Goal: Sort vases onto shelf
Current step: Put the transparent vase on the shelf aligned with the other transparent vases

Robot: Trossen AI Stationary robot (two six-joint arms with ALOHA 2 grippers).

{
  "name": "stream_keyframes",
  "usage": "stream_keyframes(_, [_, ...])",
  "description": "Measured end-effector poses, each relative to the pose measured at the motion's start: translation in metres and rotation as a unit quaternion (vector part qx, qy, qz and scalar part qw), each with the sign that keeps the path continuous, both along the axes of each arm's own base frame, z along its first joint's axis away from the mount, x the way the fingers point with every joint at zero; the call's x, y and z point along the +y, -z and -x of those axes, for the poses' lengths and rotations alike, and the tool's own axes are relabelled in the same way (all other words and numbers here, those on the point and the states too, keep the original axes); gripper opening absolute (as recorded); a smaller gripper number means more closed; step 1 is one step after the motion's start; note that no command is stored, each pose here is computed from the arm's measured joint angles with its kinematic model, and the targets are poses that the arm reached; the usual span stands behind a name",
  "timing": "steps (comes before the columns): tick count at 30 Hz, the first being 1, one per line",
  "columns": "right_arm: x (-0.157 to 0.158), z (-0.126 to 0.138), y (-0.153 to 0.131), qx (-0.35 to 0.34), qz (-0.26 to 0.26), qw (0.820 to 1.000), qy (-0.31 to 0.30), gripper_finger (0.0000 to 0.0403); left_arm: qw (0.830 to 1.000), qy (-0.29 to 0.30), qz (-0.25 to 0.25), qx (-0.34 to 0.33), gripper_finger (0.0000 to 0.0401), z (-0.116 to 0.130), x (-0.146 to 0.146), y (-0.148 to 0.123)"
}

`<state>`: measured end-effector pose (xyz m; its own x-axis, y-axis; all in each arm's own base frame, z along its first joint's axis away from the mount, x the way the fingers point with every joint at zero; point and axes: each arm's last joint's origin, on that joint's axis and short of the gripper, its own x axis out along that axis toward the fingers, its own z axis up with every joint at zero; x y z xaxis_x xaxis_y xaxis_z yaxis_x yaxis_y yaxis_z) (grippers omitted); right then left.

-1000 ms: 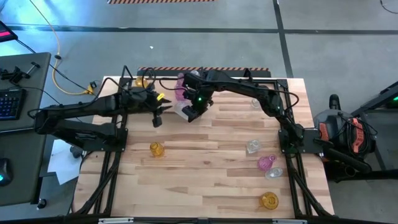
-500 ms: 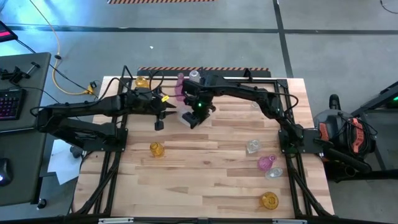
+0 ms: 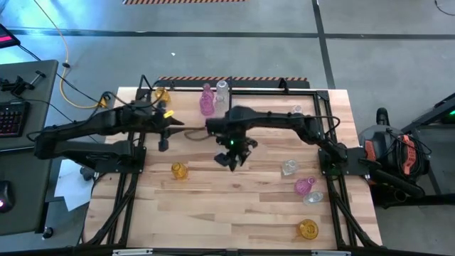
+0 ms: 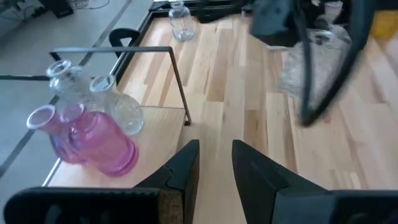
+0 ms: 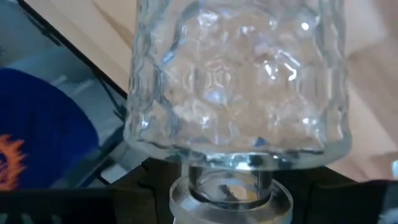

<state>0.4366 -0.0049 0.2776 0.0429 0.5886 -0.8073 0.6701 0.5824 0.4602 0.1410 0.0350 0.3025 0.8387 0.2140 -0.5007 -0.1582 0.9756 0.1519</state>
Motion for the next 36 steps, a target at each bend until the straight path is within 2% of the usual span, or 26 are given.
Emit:
stream_keyframes(6, [0.031, 0.005, 0.024, 0.068, -0.019, 0.997, -0.009, 0.0172, 0.999, -0.011, 0.008, -0.034, 0.0087, 0.025, -0.006, -0.008])
stream_keyframes(16, [0.061, 0.018, 0.060, 0.171, -0.093, 0.981, -0.007, 0.0172, 0.999, -0.017, 0.017, -0.048, 0.0087, 0.036, -0.009, -0.011])
stream_keyframes(28, [0.064, 0.036, 0.098, 0.258, -0.117, 0.959, 0.006, 0.0172, 0.999, -0.013, 0.021, -0.045, 0.0087, 0.037, -0.009, -0.010])
stream_keyframes(36, [0.064, 0.049, 0.121, 0.296, -0.166, 0.940, 0.015, 0.0172, 0.999, -0.013, 0.021, -0.046, 0.0087, 0.037, -0.009, -0.010])
